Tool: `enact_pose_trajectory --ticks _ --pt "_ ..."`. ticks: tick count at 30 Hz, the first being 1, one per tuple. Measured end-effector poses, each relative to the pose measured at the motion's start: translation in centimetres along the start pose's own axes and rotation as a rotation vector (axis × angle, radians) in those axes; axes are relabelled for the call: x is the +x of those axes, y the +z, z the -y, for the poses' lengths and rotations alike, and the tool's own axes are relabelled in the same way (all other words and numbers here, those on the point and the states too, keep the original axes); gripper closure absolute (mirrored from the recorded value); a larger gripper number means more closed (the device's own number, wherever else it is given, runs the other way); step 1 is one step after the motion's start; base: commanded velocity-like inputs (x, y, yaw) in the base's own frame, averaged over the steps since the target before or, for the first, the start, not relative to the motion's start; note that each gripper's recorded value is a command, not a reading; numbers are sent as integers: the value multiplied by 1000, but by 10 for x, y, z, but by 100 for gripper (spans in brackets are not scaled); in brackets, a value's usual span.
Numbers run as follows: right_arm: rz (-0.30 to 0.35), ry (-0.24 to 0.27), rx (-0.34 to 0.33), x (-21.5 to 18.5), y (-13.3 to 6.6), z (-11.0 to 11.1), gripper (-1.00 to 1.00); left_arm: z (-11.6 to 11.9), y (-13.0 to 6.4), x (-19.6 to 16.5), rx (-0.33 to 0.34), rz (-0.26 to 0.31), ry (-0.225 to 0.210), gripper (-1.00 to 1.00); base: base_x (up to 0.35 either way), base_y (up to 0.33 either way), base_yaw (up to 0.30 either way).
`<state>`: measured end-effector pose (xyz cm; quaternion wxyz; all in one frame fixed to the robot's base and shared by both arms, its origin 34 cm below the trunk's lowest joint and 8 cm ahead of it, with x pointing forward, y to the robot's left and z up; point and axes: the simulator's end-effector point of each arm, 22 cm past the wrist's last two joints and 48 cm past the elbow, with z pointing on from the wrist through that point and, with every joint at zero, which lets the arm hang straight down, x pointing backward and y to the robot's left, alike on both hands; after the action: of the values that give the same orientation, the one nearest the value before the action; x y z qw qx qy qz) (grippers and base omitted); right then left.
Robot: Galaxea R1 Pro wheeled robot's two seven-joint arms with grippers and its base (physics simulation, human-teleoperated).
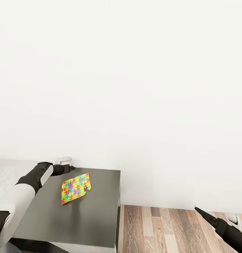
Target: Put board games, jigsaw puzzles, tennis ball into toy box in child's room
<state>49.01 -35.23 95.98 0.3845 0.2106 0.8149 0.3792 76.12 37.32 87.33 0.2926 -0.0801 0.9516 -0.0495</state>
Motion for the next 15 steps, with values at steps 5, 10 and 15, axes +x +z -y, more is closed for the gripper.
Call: enact_pose_trajectory --ticks 5,10,15 --pt "-5 4 5 2 1 2 -100 -2 3 0 -4 -3 0 -100 0 0 0" --pt "-10 8 10 3 2 5 -100 -3 6 3 -5 -9 0 -100 0 0 0" --pt "-15 11 16 5 3 7 -100 -4 10 7 -6 -16 -1 -100 0 0 0"
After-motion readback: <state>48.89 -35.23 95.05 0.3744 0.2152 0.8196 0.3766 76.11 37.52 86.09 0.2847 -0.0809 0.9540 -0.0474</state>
